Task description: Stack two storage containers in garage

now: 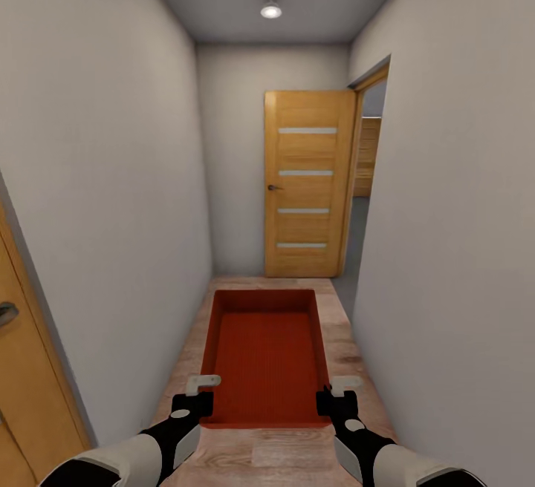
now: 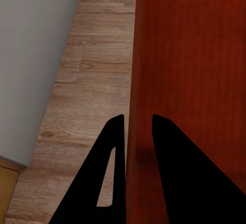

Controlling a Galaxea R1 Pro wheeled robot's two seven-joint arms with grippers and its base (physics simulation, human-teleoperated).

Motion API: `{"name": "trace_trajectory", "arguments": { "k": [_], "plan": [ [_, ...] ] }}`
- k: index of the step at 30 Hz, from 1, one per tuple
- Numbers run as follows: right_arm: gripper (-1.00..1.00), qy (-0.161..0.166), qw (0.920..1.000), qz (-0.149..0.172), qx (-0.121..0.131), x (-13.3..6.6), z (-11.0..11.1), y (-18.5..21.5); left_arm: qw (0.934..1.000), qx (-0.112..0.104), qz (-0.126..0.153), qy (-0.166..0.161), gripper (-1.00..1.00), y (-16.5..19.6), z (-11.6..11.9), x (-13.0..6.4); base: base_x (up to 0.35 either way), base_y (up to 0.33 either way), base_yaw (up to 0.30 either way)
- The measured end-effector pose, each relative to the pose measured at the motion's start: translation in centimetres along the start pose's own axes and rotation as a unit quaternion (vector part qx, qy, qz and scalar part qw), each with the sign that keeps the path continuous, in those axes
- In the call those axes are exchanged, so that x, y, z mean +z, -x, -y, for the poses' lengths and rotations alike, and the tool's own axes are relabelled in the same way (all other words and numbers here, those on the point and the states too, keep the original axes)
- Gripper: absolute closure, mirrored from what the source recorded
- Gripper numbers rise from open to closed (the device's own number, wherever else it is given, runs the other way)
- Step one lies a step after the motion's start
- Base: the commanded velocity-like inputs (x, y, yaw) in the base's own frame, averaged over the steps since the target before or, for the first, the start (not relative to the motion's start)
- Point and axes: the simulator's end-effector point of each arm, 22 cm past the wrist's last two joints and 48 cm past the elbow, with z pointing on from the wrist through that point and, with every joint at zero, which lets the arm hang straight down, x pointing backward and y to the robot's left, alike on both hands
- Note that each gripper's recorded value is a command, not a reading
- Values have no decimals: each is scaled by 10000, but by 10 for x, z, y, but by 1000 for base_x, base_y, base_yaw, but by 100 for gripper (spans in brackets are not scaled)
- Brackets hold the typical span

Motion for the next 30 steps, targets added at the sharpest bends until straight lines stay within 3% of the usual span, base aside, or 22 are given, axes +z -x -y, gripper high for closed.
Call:
{"name": "trace_trajectory", "arguments": {
  "k": [30],
  "plan": [
    [100, 0, 10000, -1, 1, 0, 0, 0, 10000, 1, 0, 0, 100, 0, 0, 0, 322, 0, 0]
  ]
}}
